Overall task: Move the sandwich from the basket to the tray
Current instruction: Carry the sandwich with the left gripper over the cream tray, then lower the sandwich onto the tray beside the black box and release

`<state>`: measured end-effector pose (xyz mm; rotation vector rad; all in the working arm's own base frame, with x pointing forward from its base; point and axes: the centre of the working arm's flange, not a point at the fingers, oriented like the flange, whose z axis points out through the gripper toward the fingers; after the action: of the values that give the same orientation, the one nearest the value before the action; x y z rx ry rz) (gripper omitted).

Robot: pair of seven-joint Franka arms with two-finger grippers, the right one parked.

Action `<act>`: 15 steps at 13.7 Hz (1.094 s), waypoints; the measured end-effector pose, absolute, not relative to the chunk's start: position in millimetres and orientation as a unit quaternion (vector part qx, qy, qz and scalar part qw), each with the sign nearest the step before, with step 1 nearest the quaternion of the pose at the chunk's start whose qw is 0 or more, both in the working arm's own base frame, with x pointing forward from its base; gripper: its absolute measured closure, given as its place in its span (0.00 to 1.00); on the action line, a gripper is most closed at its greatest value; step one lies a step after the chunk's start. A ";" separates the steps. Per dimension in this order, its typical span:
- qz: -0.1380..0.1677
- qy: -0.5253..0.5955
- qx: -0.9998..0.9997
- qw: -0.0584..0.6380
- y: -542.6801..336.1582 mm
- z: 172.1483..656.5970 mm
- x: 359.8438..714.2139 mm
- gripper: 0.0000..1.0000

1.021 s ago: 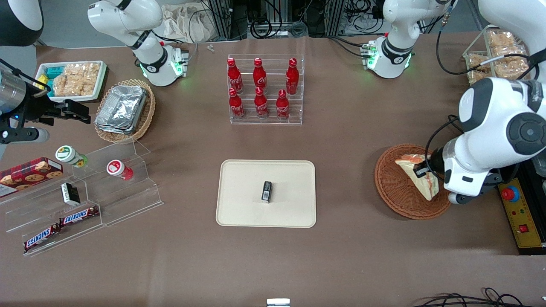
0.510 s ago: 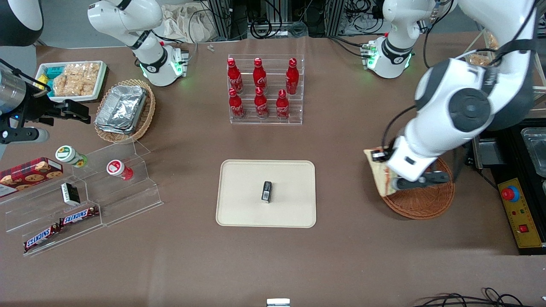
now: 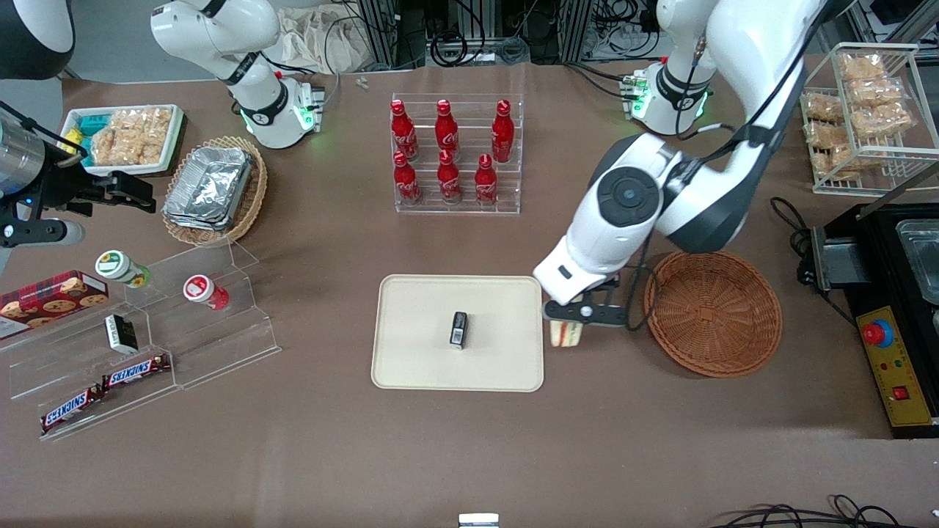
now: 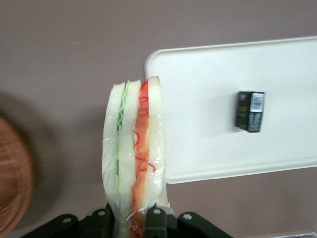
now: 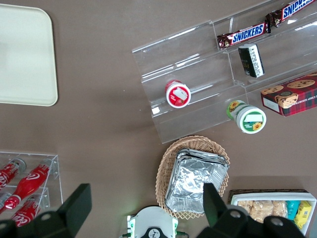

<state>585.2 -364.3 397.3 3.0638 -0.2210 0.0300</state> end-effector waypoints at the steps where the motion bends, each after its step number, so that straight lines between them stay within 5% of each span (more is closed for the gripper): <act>1: 0.016 -0.082 0.996 0.040 -374.8 381.0 585.9 0.76; 7: 0.013 -0.114 0.992 0.056 -402.1 283.0 588.0 0.76; 12: -0.006 -0.119 0.992 0.049 -401.7 248.1 585.9 0.70; 15: -0.007 -0.112 0.992 0.049 -401.4 246.5 586.6 0.44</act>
<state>586.6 -401.4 246.5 3.0239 -0.3426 -0.0226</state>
